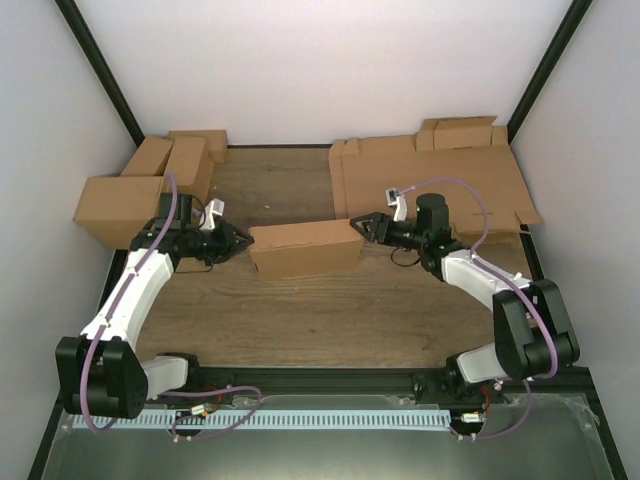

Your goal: Fold the paper box

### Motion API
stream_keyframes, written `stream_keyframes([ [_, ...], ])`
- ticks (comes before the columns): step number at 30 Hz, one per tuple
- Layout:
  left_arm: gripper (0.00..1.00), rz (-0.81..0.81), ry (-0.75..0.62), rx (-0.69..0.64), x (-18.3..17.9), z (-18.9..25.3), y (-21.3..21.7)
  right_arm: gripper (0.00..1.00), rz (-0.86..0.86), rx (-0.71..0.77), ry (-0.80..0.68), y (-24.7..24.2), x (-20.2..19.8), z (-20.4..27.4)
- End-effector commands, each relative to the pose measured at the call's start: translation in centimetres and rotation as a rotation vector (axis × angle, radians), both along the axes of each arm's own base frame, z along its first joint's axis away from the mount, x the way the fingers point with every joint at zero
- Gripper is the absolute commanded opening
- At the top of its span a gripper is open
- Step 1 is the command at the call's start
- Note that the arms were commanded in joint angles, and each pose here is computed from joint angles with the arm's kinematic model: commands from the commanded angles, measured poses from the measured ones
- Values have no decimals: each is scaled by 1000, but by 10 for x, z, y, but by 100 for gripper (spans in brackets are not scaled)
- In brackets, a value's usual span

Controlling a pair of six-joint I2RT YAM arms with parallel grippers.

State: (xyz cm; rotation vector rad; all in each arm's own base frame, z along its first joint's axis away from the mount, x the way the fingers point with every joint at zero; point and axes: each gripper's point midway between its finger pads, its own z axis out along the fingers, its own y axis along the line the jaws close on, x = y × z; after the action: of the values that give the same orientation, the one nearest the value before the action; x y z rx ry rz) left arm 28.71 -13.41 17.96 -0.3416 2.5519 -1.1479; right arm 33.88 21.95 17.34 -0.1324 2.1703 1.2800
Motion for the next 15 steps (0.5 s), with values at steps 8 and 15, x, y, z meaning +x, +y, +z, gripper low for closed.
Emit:
stream_keyframes([
  [8,18,45,158,148,-19,-61,23,63,77,94,184,0,-62,-95],
  [15,19,51,121,146,-13,-60,23,57,62,67,200,0,-45,-91],
])
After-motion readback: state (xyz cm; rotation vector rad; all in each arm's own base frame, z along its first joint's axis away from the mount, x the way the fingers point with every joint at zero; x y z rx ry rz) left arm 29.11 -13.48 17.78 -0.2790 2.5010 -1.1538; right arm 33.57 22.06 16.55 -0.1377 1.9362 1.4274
